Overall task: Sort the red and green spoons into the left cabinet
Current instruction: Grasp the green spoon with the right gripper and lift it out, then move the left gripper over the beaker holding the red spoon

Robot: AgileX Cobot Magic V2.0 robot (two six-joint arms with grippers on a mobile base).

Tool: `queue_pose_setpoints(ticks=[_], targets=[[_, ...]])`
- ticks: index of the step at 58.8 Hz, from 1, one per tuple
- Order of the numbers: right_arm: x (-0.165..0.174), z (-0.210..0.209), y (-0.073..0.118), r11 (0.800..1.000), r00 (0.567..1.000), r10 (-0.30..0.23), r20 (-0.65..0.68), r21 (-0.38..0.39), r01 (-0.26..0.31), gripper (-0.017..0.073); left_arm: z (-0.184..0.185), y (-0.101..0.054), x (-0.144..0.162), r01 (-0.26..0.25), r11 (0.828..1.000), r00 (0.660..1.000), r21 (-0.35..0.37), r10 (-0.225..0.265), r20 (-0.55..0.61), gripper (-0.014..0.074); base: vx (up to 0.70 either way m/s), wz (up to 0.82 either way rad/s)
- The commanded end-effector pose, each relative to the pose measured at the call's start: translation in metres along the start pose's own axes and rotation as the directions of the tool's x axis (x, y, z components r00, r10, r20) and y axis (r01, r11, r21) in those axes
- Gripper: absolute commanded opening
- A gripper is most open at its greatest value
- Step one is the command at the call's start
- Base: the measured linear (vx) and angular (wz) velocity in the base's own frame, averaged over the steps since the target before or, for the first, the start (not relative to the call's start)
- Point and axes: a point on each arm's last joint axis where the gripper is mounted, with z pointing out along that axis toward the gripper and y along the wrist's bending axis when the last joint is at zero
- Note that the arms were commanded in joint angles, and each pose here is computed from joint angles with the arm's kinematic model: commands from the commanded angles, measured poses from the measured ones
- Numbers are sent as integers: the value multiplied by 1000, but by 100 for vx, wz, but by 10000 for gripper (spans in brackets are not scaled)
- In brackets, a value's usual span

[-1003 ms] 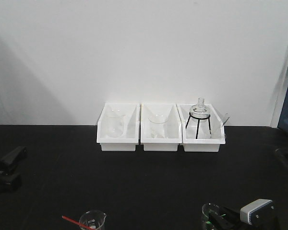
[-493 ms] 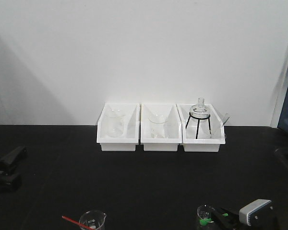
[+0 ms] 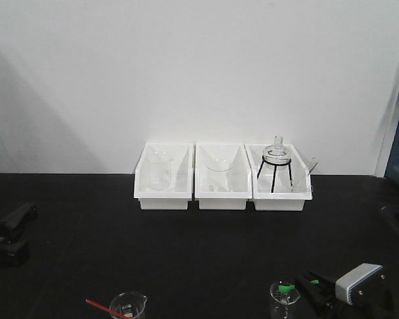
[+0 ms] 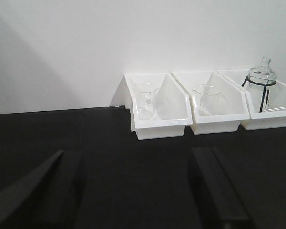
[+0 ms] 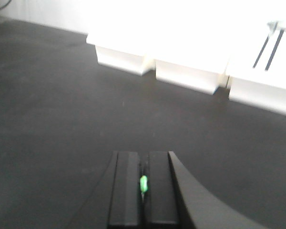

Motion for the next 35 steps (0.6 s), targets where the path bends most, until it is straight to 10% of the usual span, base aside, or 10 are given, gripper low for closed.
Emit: queue_pose_setpoints(ticks=[1, 22, 35], targets=[[-47, -7, 0, 998, 954, -61, 292, -6, 65, -8, -3, 0, -23, 14, 1000, 991, -3, -13, 132, 554, 0, 0], [-98, -31, 4, 996, 942, -92, 322, 48, 80, -6, -2, 0, -14, 12, 1000, 998, -1, -12, 61, 554, 0, 0], [-128, -59, 3, 983, 969, -59, 238, 185, 14, -5, 22, -1, 28, -28, 1000, 976, 11, 30, -217, 554, 0, 0]])
